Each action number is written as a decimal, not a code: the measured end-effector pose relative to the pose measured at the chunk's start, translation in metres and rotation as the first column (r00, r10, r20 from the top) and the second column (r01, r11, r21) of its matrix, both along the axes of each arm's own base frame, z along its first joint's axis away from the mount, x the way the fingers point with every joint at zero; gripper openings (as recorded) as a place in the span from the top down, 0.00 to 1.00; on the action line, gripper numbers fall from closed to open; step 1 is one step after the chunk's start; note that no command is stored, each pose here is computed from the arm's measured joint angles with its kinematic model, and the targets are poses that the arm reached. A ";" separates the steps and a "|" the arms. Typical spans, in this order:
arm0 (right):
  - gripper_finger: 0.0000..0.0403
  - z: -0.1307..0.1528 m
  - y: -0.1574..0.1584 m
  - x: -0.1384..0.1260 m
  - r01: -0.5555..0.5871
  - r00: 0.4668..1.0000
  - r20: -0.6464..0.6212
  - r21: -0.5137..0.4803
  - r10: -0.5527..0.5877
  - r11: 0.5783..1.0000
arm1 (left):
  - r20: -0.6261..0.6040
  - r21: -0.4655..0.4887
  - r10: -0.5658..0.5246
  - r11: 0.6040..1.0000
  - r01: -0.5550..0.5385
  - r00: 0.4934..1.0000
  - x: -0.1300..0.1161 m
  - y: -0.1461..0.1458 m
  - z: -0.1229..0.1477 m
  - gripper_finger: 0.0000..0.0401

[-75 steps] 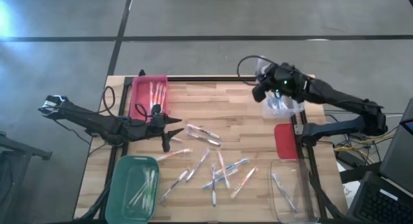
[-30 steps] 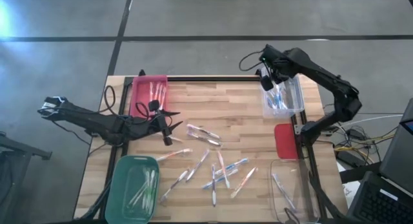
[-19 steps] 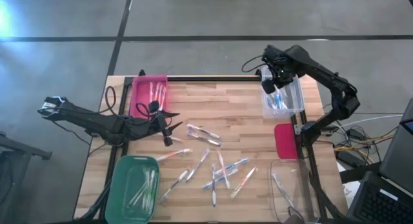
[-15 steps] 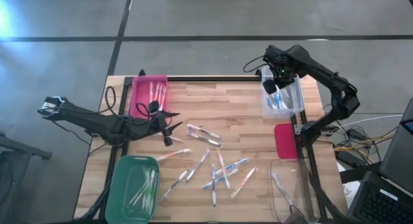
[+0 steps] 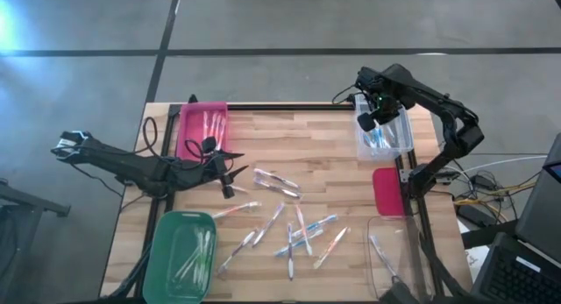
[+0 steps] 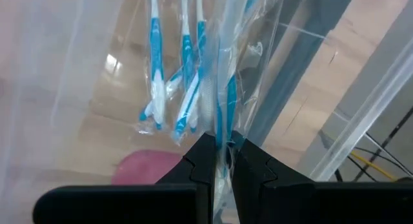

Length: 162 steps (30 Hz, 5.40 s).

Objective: Pick & Place Toothbrushes
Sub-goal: Put the blue toothbrush into the top transparent bin, then put the violet toothbrush into the bottom transparent bin

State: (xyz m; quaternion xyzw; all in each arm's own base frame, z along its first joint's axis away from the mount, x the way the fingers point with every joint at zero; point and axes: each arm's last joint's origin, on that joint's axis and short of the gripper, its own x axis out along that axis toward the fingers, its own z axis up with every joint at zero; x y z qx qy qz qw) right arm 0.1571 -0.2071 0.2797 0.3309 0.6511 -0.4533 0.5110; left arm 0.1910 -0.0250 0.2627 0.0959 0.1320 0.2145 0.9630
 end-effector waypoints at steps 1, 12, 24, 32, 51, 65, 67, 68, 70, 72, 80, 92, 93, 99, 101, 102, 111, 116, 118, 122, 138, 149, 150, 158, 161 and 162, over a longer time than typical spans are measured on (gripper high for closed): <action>0.94 -0.002 0.000 0.000 0.001 1.000 -0.003 0.008 -0.001 1.000 | 0.001 0.000 0.000 1.000 0.000 1.000 0.000 0.000 0.000 0.56; 0.94 -0.028 -0.006 0.004 -0.010 1.000 -0.014 0.096 0.011 0.995 | 0.001 -0.001 0.000 1.000 0.000 1.000 0.000 0.000 0.000 0.56; 0.94 -0.047 -0.021 0.006 0.002 0.999 -0.038 0.158 0.004 0.987 | 0.000 -0.001 0.000 1.000 0.000 1.000 0.000 0.000 0.000 0.56; 0.87 -0.046 -0.020 0.005 0.011 0.999 -0.040 0.148 -0.006 0.989 | -0.005 0.000 0.000 1.000 0.000 1.000 0.000 0.000 -0.001 0.56; 0.57 -0.022 -0.013 -0.001 -0.024 1.000 0.008 0.078 0.024 0.997 | -0.008 0.001 0.000 1.000 0.000 1.000 0.000 0.000 -0.002 0.56; 0.61 0.069 0.047 0.028 -0.171 0.915 0.300 -0.318 0.270 0.933 | -0.008 0.001 0.000 1.000 0.000 1.000 0.000 0.000 -0.002 0.56; 0.63 0.076 0.061 0.040 -0.208 0.870 0.349 -0.380 0.348 0.901 | -0.008 0.001 0.000 1.000 0.000 1.000 0.000 0.000 -0.002 0.56; 0.64 0.078 0.067 0.046 -0.227 0.845 0.370 -0.408 0.387 0.884 | -0.008 0.001 0.000 1.000 0.000 1.000 0.000 0.000 -0.002 0.56; 0.66 0.082 0.078 0.059 -0.263 0.795 0.401 -0.448 0.455 0.854 | -0.009 0.001 0.000 1.000 0.000 1.000 0.000 0.000 -0.002 0.56; 0.68 0.083 0.088 0.071 -0.288 0.750 0.425 -0.481 0.507 0.828 | -0.009 0.001 0.000 1.000 0.000 1.000 0.000 0.000 -0.002 0.56; 0.75 0.072 0.119 0.118 -0.391 0.618 0.455 -0.529 0.641 0.753 | -0.015 0.003 0.000 1.000 0.000 1.000 -0.001 0.000 -0.004 0.56; 0.83 0.010 0.147 0.178 -0.549 0.609 0.390 -0.422 0.691 0.722 | -0.015 0.003 0.000 1.000 0.000 1.000 -0.001 0.000 -0.004 0.56; 0.83 0.004 0.150 0.183 -0.562 0.608 0.383 -0.412 0.696 0.717 | -0.015 0.003 0.000 1.000 0.000 1.000 -0.001 0.000 -0.004 0.56; 0.77 -0.031 0.167 0.210 -0.620 0.573 0.378 -0.380 0.727 0.686 | -0.015 0.003 0.000 1.000 0.000 1.000 -0.001 0.000 -0.004 0.56; 0.75 -0.042 0.172 0.218 -0.640 0.559 0.392 -0.357 0.731 0.681 | -0.015 0.002 0.000 1.000 0.000 1.000 -0.001 0.000 -0.004 0.56; 0.73 -0.046 0.174 0.221 -0.648 0.549 0.403 -0.348 0.732 0.677 | -0.015 0.003 0.000 1.000 0.000 1.000 -0.001 0.000 -0.004 0.56; 0.64 -0.074 0.183 0.234 -0.679 0.547 0.407 -0.296 0.732 0.672 | -0.018 0.004 0.000 1.000 0.000 1.000 -0.001 0.000 -0.005 0.56; 0.60 -0.086 0.185 0.240 -0.683 0.544 0.410 -0.291 0.732 0.670 | -0.019 0.004 -0.001 1.000 0.001 1.000 -0.001 0.000 -0.005 0.56; 0.58 -0.091 0.184 0.242 -0.681 0.548 0.409 -0.287 0.729 0.673 | -0.018 0.003 -0.001 1.000 0.001 1.000 -0.001 0.000 -0.005 0.56; 0.56 -0.102 0.185 0.248 -0.682 0.548 0.413 -0.283 0.728 0.674 | -0.019 0.004 -0.001 1.000 0.001 1.000 -0.001 0.000 -0.005 0.56; 0.59 -0.114 0.187 0.255 -0.675 0.526 0.435 -0.310 0.731 0.670 | -0.034 0.007 0.000 1.000 0.000 0.999 -0.001 0.000 -0.006 0.56; 0.68 -0.094 0.190 0.251 -0.673 0.492 0.449 -0.347 0.746 0.653 | -0.071 0.039 -0.005 0.999 0.007 0.997 -0.002 0.000 -0.008 0.56; 0.68 -0.089 0.190 0.250 -0.672 0.485 0.452 -0.355 0.749 0.649 | -0.096 0.049 -0.004 0.999 0.009 0.995 -0.003 0.001 -0.010 0.56; 0.73 -0.074 0.191 0.244 -0.665 0.472 0.454 -0.379 0.755 0.644 | -0.126 0.305 0.494 0.844 -0.441 0.860 -0.020 0.013 -0.010 0.56; 0.74 -0.076 0.191 0.245 -0.671 0.472 0.449 -0.376 0.759 0.640 | -0.031 0.332 0.612 0.752 -0.569 0.790 -0.024 0.012 0.005 0.56; 0.75 -0.079 0.191 0.245 -0.673 0.475 0.446 -0.371 0.759 0.639 | -0.013 0.332 0.626 0.738 -0.587 0.780 -0.025 0.011 0.010 0.56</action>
